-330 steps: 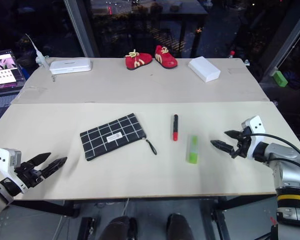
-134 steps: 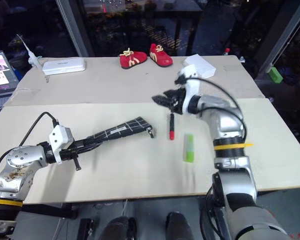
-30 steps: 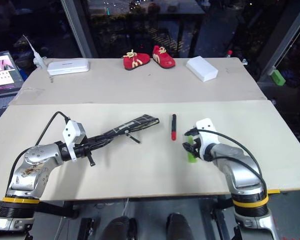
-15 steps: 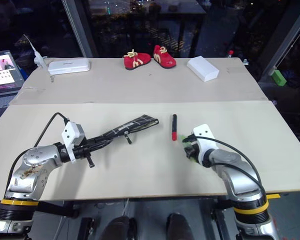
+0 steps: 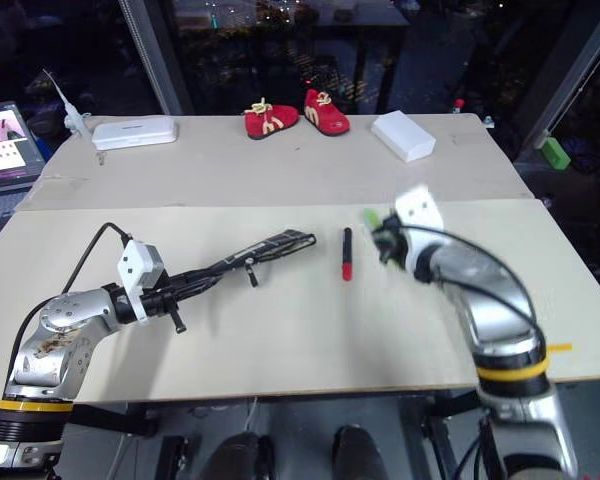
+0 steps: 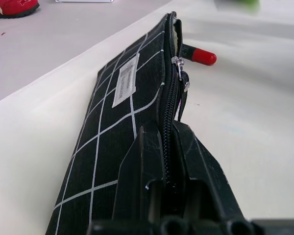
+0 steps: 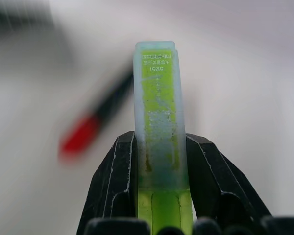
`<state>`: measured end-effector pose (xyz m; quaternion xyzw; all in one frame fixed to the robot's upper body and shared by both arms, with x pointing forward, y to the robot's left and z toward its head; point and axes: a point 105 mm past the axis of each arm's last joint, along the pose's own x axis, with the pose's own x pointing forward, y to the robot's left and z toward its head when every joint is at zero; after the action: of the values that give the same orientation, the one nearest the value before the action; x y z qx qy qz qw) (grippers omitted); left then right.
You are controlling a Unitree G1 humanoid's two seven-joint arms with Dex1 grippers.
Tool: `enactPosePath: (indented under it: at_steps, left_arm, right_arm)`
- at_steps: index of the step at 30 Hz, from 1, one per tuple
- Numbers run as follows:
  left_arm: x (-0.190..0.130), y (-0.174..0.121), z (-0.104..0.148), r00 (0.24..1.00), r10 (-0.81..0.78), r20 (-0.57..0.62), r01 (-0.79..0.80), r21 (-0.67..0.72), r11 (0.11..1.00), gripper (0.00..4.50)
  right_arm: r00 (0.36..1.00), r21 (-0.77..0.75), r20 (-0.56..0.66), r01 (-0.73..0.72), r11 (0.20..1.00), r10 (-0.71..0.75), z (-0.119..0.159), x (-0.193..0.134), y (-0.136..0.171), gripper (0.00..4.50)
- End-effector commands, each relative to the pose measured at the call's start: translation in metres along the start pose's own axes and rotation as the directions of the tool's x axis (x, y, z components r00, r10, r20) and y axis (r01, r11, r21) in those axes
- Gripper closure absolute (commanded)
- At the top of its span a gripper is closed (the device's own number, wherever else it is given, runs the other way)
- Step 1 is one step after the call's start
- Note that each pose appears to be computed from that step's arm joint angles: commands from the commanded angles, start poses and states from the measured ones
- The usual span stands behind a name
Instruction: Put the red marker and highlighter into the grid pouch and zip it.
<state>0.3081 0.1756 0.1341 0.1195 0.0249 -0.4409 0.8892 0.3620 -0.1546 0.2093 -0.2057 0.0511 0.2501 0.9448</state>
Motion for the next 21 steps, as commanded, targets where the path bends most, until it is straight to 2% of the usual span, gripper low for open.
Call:
enactPosePath:
  at_steps: [1, 4, 9, 14, 21]
  left_arm:
    - [-0.002, 0.001, 0.013, 0.999, -0.001, 0.032, 0.000, 0.033, 0.999, 4.50]
    - [-0.002, 0.001, 0.013, 0.999, -0.001, 0.034, 0.000, 0.031, 1.000, 4.50]
    - [0.000, 0.001, 0.013, 0.999, -0.005, 0.038, 0.004, 0.029, 1.000, 4.50]
    - [0.000, 0.001, 0.013, 0.999, -0.007, 0.039, 0.006, 0.029, 1.000, 4.50]
    - [0.002, 0.000, 0.013, 0.999, -0.016, 0.042, 0.015, 0.029, 0.999, 4.50]
  right_arm:
    - [0.975, -0.159, 0.070, -0.197, 0.968, 0.210, 0.019, -0.001, 0.035, 3.48]
    - [0.956, -0.272, 0.041, -0.271, 0.923, 0.292, 0.017, 0.003, 0.050, 3.48]
    - [0.940, -0.402, -0.018, -0.320, 0.858, 0.342, 0.007, 0.012, 0.064, 3.48]
    - [0.926, -0.455, -0.050, -0.354, 0.817, 0.374, 0.002, 0.015, 0.073, 3.48]
    - [0.922, -0.472, -0.075, -0.368, 0.801, 0.380, -0.002, 0.021, 0.076, 3.48]
